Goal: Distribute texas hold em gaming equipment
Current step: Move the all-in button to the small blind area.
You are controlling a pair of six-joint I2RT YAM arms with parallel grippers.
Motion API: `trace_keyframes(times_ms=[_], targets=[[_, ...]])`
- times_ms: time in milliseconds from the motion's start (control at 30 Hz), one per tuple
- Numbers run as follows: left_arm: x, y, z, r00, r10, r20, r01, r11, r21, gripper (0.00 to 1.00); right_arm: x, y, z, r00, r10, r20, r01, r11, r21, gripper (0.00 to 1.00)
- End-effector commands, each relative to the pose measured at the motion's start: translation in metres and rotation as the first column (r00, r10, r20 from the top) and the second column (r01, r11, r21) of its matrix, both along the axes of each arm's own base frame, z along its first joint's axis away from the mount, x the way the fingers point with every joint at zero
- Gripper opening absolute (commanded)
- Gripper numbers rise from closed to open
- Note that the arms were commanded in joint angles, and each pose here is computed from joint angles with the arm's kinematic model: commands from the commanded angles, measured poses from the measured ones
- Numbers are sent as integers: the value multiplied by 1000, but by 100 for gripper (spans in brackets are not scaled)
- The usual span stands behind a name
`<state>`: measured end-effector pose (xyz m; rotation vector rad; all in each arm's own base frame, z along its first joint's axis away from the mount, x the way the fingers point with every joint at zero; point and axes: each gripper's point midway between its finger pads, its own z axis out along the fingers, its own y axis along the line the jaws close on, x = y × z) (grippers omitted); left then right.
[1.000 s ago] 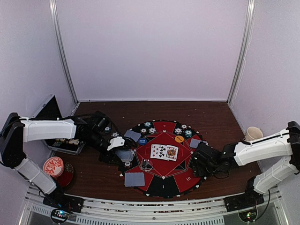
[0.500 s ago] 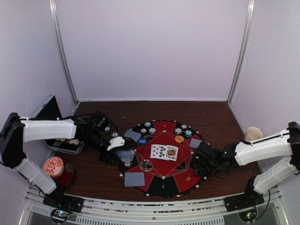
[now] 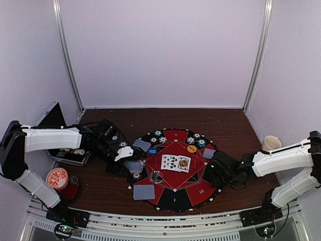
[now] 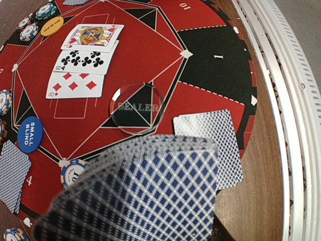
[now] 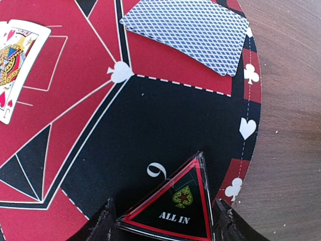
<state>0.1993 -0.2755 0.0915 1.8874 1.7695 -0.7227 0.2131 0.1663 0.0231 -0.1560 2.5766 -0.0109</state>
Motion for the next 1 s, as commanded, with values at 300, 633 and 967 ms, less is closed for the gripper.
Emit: trace_keyframes(times_ms=[300, 633, 967], targets=[[-3, -4, 10, 1000, -22, 13, 23, 999, -33, 39, 12, 15, 28, 999, 23, 47, -24, 999, 24, 49], [-2, -4, 10, 1000, -21, 13, 22, 999, -33, 39, 49, 63, 65, 984, 124, 131, -127, 992, 17, 49], [-3, -4, 10, 1000, -26, 14, 26, 999, -34, 39, 112, 156, 78, 906, 399, 144, -381, 914, -137, 49]])
